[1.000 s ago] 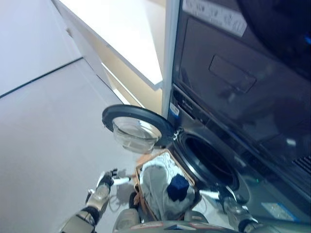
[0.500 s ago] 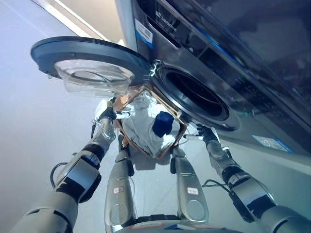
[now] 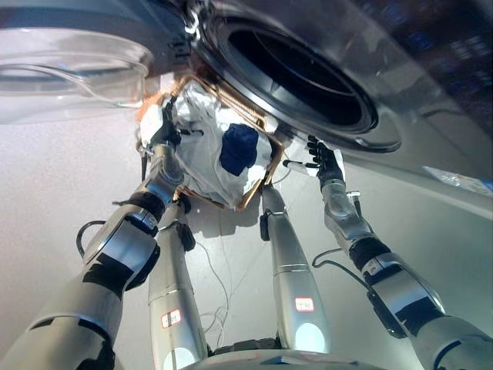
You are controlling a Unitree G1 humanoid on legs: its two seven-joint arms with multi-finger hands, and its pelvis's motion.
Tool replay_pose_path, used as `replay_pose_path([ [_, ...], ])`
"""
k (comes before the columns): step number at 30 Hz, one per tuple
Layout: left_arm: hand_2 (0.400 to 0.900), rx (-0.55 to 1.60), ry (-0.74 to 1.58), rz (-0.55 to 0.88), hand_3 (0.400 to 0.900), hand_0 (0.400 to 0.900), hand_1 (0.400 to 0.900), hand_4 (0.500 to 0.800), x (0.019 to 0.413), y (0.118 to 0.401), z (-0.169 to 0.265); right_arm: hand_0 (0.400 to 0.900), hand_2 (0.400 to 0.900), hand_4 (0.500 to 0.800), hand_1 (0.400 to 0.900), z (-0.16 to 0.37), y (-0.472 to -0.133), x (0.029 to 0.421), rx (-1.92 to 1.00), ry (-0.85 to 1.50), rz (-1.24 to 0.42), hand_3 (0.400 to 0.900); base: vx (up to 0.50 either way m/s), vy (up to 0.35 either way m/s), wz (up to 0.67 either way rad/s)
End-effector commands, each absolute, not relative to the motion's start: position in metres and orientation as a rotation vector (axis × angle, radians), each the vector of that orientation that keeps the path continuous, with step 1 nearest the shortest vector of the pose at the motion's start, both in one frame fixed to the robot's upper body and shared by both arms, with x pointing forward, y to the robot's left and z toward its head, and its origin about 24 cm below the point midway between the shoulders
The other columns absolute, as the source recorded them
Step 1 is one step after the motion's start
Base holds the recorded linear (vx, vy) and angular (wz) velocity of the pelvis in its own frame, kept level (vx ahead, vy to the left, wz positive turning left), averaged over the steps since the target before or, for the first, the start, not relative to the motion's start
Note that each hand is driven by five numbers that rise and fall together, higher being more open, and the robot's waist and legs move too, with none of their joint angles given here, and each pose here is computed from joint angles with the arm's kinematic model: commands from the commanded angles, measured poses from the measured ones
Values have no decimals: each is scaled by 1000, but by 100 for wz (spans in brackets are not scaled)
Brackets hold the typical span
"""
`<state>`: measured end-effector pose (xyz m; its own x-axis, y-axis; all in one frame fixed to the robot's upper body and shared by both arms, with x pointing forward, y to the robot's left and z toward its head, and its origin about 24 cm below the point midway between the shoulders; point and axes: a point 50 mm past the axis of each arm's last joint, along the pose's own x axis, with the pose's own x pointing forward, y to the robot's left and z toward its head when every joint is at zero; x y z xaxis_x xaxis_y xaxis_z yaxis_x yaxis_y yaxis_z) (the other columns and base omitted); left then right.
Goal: Put the clothes in the basket into the washing machine.
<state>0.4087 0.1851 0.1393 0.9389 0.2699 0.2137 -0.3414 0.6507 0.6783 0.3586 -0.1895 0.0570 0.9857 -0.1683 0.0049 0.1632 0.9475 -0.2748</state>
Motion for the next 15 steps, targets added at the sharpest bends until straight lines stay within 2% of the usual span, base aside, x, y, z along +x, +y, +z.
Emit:
replay_pose_path([
  [1, 900, 791, -137, 407, 900, 900, 900, 800, 405, 189, 137, 900, 900, 800, 900, 44, -206, 336, -240, -19, -235, 900, -31, -45, 5],
  [9, 900, 697, -213, 397, 900, 900, 900, 800, 412, 163, 161, 900, 900, 800, 900, 52, -191, 337, -188, -74, -241, 900, 4, -49, -3],
  [12, 900, 699, -222, 408, 900, 900, 900, 800, 414, 163, 168, 900, 900, 800, 900, 55, -185, 338, -173, -93, -232, 900, 4, -58, -10],
  [15, 900, 731, -237, 457, 900, 900, 900, 800, 416, 174, 180, 900, 900, 800, 900, 66, -182, 337, -155, -158, -216, 900, -30, -44, -13],
])
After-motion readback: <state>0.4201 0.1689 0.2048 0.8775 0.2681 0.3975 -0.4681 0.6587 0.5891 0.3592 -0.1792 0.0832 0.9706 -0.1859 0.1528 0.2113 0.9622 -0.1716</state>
